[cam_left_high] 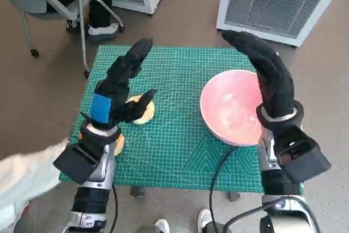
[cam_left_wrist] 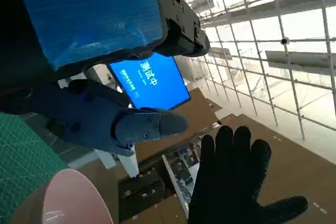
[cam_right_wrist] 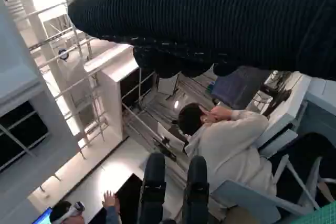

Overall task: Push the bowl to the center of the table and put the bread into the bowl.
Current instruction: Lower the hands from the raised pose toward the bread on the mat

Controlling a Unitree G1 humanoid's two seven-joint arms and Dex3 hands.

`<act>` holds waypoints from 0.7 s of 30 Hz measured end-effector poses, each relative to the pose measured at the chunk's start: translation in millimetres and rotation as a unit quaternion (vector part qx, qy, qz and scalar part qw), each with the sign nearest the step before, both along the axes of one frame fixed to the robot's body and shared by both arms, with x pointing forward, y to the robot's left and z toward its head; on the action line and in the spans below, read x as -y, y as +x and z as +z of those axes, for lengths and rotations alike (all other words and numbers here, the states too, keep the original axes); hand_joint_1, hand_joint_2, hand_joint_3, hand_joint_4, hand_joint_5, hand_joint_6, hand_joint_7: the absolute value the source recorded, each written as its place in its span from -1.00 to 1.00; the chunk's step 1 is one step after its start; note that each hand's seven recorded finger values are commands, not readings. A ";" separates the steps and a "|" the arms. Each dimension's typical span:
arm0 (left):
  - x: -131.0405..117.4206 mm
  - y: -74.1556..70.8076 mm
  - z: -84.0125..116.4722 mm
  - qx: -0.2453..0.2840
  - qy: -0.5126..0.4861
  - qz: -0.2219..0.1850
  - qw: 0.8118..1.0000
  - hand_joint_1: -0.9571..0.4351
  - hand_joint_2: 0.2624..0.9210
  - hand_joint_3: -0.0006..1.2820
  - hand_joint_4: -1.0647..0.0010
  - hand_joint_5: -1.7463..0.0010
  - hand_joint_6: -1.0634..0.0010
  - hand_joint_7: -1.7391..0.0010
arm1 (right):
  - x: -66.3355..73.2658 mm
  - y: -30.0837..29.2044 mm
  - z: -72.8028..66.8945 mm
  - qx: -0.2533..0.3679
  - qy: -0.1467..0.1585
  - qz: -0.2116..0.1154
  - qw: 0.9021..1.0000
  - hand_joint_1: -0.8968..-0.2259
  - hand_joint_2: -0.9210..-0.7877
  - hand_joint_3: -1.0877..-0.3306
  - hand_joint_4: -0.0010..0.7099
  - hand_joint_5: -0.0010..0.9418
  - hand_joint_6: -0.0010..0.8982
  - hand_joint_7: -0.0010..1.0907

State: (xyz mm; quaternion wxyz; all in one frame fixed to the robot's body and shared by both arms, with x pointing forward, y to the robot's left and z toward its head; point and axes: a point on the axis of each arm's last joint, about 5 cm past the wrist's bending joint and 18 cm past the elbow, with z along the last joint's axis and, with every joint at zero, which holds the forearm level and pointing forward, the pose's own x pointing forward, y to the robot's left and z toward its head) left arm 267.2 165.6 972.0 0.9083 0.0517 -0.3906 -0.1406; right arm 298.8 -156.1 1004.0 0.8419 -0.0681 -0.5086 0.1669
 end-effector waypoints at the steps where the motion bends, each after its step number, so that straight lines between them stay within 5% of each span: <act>1: 0.0 0.0 0.0 0.000 0.000 0.000 1.000 -0.26 1.00 -0.44 0.37 1.00 0.16 0.92 | 0.0 -0.1 -0.1 0.000 0.000 0.000 1.000 -0.07 -1.00 -0.40 -0.52 -0.73 -1.00 0.11; 21: -0.6 0.0 0.1 0.000 0.001 -0.004 1.000 -0.26 1.00 -0.44 0.36 1.00 0.15 0.93 | 0.1 -0.8 -2.1 -0.005 0.001 -0.001 1.000 -0.09 -1.00 -0.39 -0.52 -0.73 -1.00 0.11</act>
